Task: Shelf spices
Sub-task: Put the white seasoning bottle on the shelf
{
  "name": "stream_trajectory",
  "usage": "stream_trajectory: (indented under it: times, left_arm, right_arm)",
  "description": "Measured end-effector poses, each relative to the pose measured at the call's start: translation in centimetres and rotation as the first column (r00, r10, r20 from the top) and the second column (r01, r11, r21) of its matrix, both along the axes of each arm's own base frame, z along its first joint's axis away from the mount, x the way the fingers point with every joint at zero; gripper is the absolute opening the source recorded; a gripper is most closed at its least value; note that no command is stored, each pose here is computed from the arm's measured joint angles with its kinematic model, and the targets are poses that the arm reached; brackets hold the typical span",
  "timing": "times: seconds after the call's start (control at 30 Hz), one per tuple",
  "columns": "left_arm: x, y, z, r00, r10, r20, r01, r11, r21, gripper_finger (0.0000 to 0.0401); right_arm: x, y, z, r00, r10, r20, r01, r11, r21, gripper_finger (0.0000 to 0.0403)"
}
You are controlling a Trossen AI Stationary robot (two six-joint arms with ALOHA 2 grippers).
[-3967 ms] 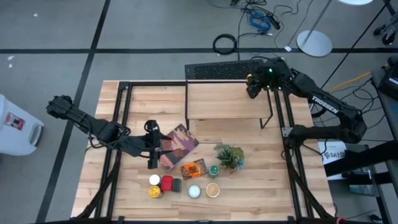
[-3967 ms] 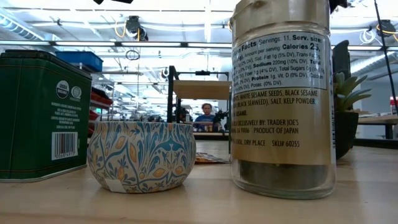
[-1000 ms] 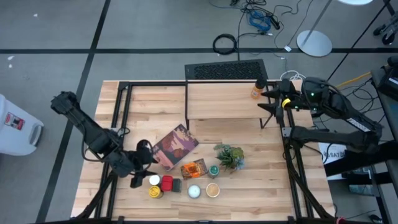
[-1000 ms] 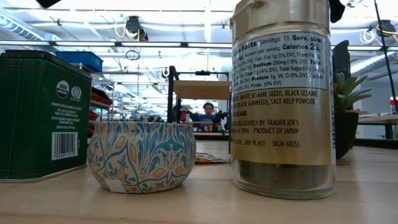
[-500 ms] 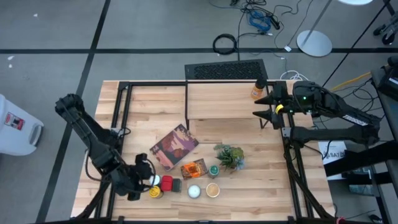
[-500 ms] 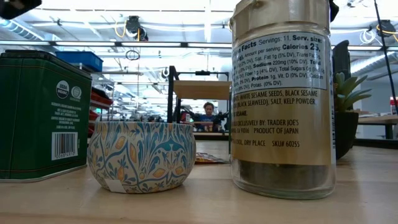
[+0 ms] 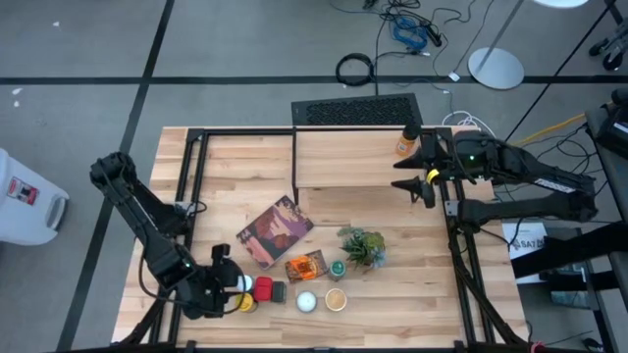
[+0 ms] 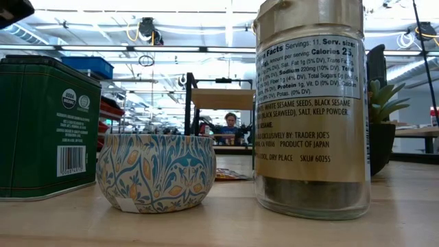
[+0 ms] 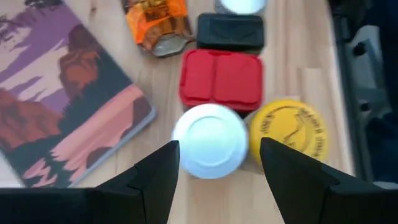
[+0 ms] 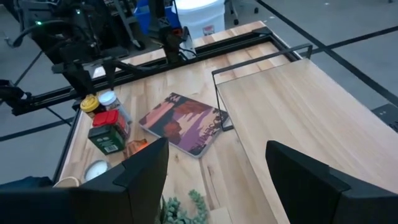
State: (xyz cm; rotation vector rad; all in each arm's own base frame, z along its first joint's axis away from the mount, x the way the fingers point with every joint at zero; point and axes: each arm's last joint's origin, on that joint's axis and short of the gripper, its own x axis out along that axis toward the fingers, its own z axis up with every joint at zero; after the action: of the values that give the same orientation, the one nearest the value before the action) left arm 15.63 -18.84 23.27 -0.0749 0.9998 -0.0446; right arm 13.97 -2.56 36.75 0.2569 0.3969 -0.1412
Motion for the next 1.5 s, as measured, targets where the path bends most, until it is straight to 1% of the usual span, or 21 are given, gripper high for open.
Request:
stream_trajectory:
  times: [0.23,0.5,0.67,0.87,1.2,1.4,1.5]
  left_arm:
    - [0.1,-0.2,-0.6,1.0,-0.007,-0.03,0.008,1.0,0.022,0.0235]
    - [0.3,-0.5,-1.1,0.999,-0.016,-0.049,0.017,0.999,0.028,0.0235]
    - [0.5,-0.3,-1.0,1.0,0.004,-0.017,-0.003,0.999,0.051,0.0235]
    - [1.4,0.0,-0.9,1.0,-0.018,0.019,0.017,0.998,0.063,0.0235]
    - [2.1,0.7,-0.9,1.0,-0.009,0.012,0.008,0.997,0.073,0.0235]
    - [2.9,0.7,-1.6,1.0,0.017,0.0,-0.017,0.995,0.096,0.0235]
    - [3.2,0.7,-1.9,1.0,0.013,-0.008,-0.012,0.994,0.11,0.0235]
  right_arm:
    - [0.5,0.2,-0.2,1.0,0.018,-0.017,-0.018,1.0,0.002,0.0258]
    - [0.6,0.1,-0.3,1.0,0.003,-0.024,-0.003,1.0,-0.003,0.0258]
    - [0.6,0.1,-0.3,1.0,0.003,-0.025,-0.003,1.0,-0.003,0.0258]
    - [0.6,0.1,-0.3,1.0,0.001,-0.025,-0.002,1.0,-0.001,0.0258]
    - [0.6,0.1,-0.3,1.0,0.002,-0.027,-0.002,1.0,-0.001,0.0258]
    - [0.6,0.1,-0.3,1.0,0.003,-0.027,-0.003,1.0,-0.003,0.0258]
    - [0.6,0.1,-0.3,1.0,0.003,-0.028,-0.003,1.0,-0.003,0.0258]
